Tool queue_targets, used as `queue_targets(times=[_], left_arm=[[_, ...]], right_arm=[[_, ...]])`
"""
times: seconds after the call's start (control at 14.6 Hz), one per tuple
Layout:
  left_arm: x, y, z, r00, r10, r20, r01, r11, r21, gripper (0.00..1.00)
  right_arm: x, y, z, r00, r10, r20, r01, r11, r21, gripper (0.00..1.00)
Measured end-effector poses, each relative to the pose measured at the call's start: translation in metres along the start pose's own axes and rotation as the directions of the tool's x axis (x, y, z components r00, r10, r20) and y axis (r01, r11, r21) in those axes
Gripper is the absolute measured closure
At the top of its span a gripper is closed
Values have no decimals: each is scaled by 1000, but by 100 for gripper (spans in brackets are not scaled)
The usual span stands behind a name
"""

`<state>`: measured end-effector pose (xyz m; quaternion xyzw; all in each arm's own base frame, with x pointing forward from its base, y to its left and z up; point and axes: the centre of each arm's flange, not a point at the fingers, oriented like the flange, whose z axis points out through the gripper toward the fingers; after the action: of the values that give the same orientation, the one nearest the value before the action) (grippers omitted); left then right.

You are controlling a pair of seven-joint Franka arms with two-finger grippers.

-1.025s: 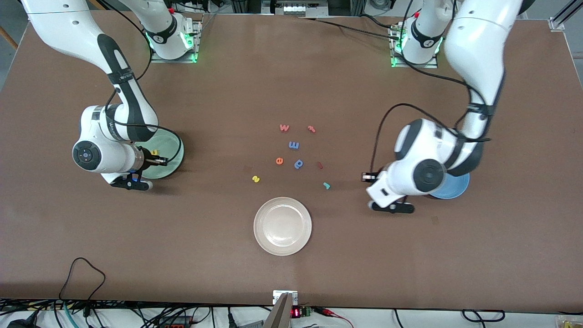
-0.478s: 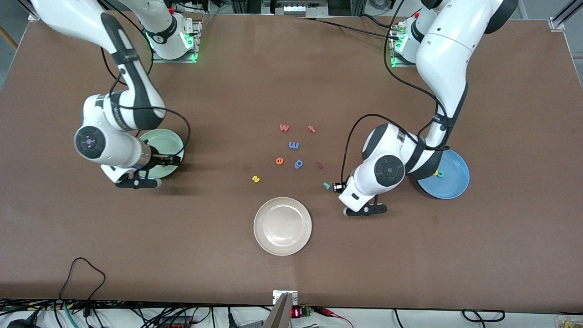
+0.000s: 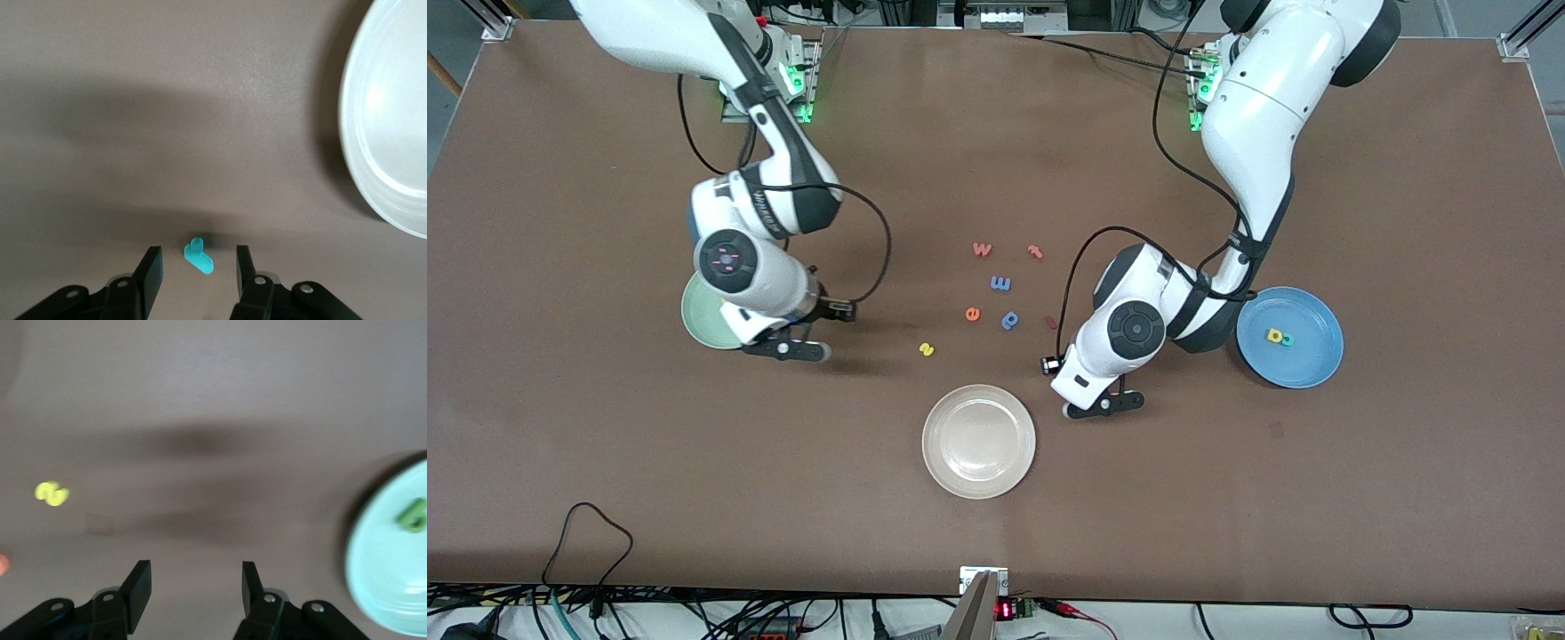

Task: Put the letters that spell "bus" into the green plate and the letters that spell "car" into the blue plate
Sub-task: 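Release the green 6 on the green plate while the left gripper reaches cyan letter, then carry the cyan letter to the blue plate while the right gripper reaches yellow 2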

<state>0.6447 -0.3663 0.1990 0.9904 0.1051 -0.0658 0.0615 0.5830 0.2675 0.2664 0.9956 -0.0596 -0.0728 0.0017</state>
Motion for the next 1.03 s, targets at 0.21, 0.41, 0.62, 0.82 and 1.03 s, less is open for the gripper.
queue_targets(times=[0.21, 0.41, 0.62, 0.82, 1.03], left_arm=[[2, -4, 14, 1000, -6, 11, 6, 1000, 9, 48], [2, -4, 17, 1000, -6, 15, 6, 1000, 11, 51], [-2, -2, 24, 1000, -1, 23, 0, 1000, 16, 52], [-6, 2, 27, 1000, 7, 26, -8, 1000, 18, 53], [-7, 4, 27, 1000, 10, 26, -10, 1000, 19, 55]], right_arm=[[-3, -43, 19, 1000, -9, -2, 9, 1000, -3, 44], [-5, -75, 30, 999, -37, -21, 37, 999, 5, 47], [-1, -92, 37, 995, -75, -72, 77, 996, 34, 50], [1, -103, 45, 983, -158, -98, 163, 986, 40, 50], [0, -113, 54, 964, -242, -110, 247, 968, 34, 49]])
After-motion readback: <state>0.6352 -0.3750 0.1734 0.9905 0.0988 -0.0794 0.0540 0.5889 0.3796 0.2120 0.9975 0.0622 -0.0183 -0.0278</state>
